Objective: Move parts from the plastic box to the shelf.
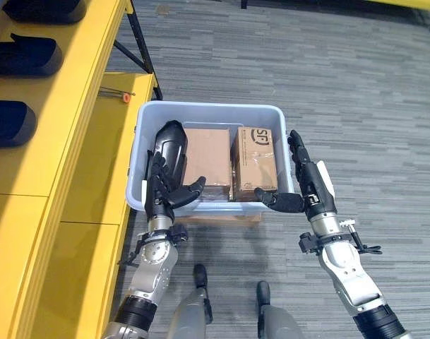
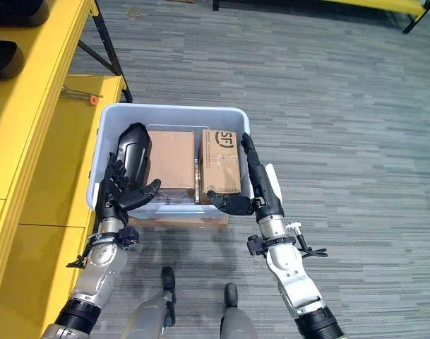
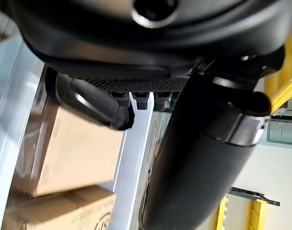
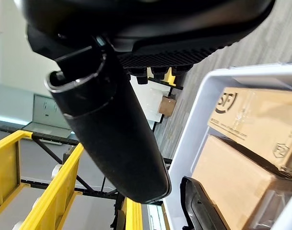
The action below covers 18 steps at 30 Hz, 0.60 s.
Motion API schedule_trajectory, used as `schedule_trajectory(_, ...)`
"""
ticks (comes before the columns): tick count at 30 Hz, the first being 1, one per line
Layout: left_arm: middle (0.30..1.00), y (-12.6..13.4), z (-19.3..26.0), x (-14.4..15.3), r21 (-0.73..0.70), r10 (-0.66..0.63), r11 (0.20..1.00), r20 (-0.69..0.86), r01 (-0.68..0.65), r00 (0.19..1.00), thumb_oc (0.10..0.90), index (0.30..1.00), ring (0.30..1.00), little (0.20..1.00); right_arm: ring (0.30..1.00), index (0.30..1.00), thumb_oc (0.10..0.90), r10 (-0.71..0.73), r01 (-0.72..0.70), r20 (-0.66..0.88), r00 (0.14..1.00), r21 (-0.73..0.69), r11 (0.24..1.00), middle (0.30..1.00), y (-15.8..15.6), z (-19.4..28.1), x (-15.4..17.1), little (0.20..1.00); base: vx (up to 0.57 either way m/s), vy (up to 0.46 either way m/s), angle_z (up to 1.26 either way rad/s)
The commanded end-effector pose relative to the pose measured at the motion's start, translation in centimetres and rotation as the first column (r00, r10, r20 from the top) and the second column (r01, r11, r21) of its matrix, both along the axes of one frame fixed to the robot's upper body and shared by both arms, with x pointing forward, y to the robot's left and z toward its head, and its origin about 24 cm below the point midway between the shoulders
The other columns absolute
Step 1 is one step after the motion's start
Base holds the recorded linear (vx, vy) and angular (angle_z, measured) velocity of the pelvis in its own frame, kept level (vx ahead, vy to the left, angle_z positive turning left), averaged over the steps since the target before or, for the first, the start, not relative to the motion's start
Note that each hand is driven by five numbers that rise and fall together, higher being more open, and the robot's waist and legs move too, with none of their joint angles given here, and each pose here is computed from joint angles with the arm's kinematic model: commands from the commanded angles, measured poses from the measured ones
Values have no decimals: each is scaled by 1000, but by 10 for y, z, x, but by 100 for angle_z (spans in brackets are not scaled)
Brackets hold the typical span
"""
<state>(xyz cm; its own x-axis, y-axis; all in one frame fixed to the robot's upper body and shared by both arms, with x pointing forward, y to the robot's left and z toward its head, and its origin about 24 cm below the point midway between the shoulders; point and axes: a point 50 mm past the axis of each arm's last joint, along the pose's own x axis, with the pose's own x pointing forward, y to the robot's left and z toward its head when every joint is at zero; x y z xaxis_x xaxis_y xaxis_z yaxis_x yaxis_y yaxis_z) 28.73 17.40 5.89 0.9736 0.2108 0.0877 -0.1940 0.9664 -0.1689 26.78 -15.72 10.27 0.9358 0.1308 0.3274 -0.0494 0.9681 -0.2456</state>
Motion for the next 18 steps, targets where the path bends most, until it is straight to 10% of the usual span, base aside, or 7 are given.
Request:
schedule_trajectory(1, 1000, -1, 46, 5, 48, -34, 999, 243, 23, 970, 900, 1000, 1000, 1000, 1000, 1000, 900, 26, -32, 225, 974, 25, 999, 1000, 3, 40, -3, 1000, 64, 188, 19)
schedule_trajectory(18, 1000, 7, 39, 1, 15, 12, 1000, 225, -16, 974, 900, 1000, 1000, 1000, 1000, 1000, 900, 104, -98, 248, 963, -36, 995, 1000, 15, 47, 5, 1000, 32, 103, -8)
